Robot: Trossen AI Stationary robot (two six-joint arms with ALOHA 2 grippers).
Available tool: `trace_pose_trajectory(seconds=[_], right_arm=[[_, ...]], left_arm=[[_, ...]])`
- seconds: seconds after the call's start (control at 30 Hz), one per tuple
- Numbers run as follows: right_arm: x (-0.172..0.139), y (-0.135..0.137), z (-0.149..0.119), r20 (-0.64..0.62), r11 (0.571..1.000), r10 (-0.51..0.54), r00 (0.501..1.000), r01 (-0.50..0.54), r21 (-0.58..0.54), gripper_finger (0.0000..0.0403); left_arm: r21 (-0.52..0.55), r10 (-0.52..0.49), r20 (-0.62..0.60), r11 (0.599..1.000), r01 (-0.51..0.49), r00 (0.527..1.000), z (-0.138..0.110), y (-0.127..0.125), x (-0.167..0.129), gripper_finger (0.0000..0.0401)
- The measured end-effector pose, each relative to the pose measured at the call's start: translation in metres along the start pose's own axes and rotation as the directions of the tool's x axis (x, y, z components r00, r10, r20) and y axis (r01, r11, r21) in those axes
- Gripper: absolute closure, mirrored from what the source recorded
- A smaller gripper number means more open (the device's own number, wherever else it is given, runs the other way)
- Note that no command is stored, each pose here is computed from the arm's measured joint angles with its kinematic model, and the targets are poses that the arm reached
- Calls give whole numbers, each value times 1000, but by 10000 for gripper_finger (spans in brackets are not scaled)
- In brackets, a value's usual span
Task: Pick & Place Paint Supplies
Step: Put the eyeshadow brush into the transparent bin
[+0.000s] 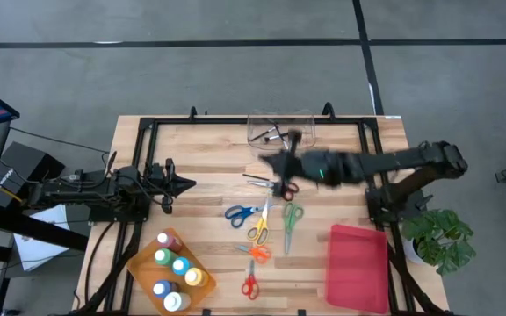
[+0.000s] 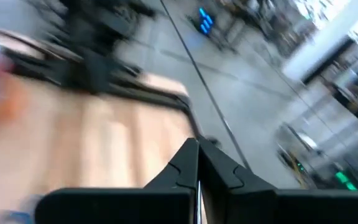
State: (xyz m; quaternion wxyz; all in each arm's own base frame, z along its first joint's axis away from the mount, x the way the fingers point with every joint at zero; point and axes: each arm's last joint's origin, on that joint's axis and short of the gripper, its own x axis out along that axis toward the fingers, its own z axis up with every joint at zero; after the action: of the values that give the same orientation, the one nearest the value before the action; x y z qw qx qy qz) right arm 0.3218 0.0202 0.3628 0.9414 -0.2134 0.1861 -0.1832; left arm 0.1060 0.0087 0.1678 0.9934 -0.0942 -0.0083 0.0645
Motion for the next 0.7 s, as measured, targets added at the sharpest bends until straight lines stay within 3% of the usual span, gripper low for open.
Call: trace_pose_trajectory(seconds=[0.17, 0.37, 0.5, 0.7], right_arm=[[42, -76, -37, -64, 999, 5, 998, -2, 52, 403], [94, -145, -107, -139, 986, 59, 989, -36, 160, 403], [128, -159, -154, -197, 966, 112, 974, -60, 251, 403], [163, -141, -205, -329, 945, 210, 921, -105, 309, 403]], left_arm=[[0, 0, -1, 1000, 0, 1000, 0, 0, 0, 401], [0, 0, 0, 1000, 0, 1000, 0, 0, 0, 401], [0, 0, -1, 1000, 0, 1000, 0, 0, 0, 401], [0, 0, 0, 1000, 0, 1000, 0, 0, 0, 401]])
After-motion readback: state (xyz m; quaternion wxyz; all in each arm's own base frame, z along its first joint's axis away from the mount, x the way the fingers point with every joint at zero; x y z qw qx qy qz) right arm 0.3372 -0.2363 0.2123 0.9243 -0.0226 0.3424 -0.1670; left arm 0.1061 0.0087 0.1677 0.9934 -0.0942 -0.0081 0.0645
